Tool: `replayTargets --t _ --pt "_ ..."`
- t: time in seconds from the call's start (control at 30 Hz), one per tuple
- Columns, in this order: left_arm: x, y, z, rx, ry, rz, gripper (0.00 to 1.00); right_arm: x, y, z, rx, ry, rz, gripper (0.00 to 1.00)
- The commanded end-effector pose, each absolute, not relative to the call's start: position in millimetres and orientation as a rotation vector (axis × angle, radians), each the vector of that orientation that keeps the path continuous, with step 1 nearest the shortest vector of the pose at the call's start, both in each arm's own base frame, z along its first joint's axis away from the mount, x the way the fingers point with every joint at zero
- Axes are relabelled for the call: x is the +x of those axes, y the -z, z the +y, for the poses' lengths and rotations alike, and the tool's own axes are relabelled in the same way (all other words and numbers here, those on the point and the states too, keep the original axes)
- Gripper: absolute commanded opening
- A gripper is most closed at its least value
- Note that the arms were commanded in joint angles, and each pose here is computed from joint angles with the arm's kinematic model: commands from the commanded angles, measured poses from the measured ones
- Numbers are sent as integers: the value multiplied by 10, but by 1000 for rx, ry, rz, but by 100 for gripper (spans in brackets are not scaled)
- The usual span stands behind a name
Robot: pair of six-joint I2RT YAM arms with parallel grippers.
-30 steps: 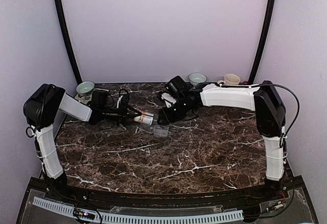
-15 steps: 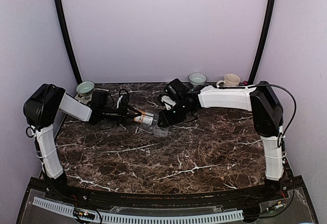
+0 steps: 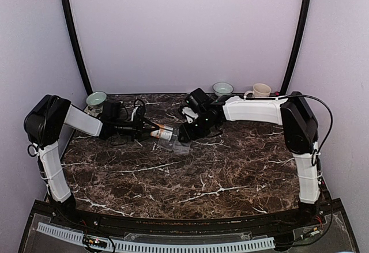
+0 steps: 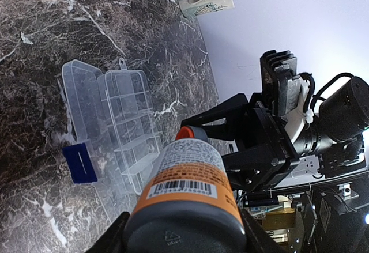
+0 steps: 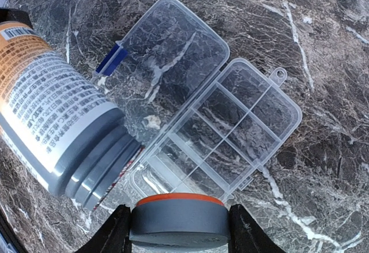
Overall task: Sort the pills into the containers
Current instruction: Pour the pill into the compartment of the pill container.
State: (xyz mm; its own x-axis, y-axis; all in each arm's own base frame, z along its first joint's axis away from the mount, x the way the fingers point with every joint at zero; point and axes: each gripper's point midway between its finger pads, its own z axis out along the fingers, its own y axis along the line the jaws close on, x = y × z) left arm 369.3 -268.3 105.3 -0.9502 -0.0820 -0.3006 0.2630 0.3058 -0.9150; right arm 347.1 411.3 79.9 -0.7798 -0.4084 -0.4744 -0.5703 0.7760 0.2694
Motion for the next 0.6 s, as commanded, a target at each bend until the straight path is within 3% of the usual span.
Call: replayTargets --t 0.0,0.57 --pt "3727 -1296 -2676 228 1669 2224 12 3574 -819 4130 -722 -565 2569 37" --pt "3770 -1227 -2850 253 1665 2247 12 3605 -817 4183 -737 -576 2577 36"
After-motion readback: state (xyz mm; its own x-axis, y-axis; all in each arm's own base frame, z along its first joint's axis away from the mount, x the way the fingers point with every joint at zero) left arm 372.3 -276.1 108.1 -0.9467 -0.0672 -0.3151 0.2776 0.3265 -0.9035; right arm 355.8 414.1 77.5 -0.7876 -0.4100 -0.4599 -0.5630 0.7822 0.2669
